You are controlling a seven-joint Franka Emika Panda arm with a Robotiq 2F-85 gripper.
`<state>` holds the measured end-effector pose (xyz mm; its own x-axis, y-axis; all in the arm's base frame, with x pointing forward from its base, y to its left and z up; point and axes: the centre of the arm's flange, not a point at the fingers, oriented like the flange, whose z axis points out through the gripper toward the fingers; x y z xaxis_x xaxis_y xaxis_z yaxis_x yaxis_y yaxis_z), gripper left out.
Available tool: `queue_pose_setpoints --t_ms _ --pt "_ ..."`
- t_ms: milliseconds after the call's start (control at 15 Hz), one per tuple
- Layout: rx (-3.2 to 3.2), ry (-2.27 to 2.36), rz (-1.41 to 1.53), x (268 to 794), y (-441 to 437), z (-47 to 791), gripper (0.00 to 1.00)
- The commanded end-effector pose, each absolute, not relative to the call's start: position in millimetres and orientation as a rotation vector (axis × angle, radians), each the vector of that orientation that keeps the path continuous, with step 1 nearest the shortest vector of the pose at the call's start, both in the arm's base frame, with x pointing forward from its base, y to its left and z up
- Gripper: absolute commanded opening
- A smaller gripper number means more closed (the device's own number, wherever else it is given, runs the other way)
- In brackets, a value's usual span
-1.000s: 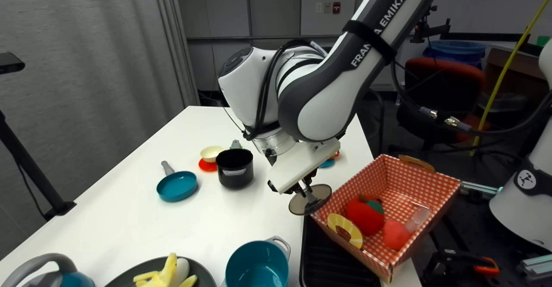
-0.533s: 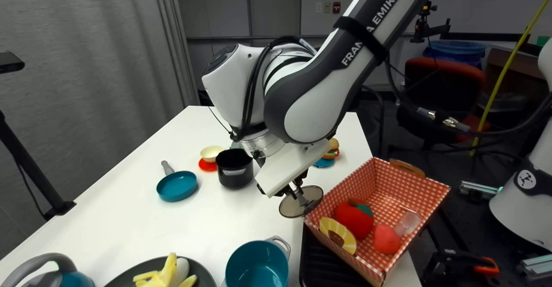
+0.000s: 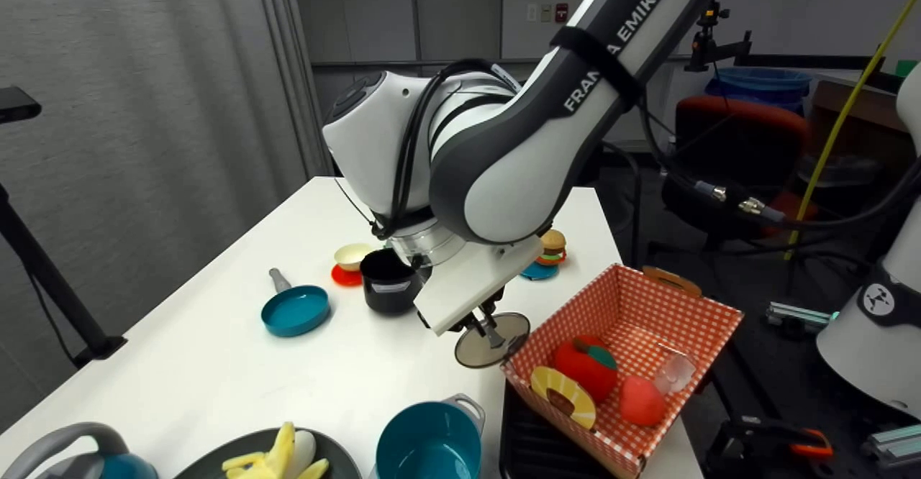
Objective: Take the lid off the blue pot and put it on the counter
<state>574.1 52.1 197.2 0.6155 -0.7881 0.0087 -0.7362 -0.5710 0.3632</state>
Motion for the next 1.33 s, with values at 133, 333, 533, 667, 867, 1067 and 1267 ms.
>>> queue_pose_setpoints --t_ms 133,333,533,667,867,1067,1267 --pt "2.507 -1.231 -0.174 585.3 54.6 198.0 0.04" --pt "2.505 -1.231 -0.167 586.2 54.3 198.4 0.04" --pt "2.505 -1.23 -0.162 587.2 54.0 198.6 0.04" --pt "2.505 -1.229 -0.155 587.7 53.8 198.1 0.04" --pt "2.487 -1.236 -0.133 568.9 74.1 241.0 0.04" --pt "2.496 -1.253 -0.123 565.4 88.4 256.7 0.41" --pt "2.509 -1.258 -0.103 560.8 101.2 272.5 0.64"
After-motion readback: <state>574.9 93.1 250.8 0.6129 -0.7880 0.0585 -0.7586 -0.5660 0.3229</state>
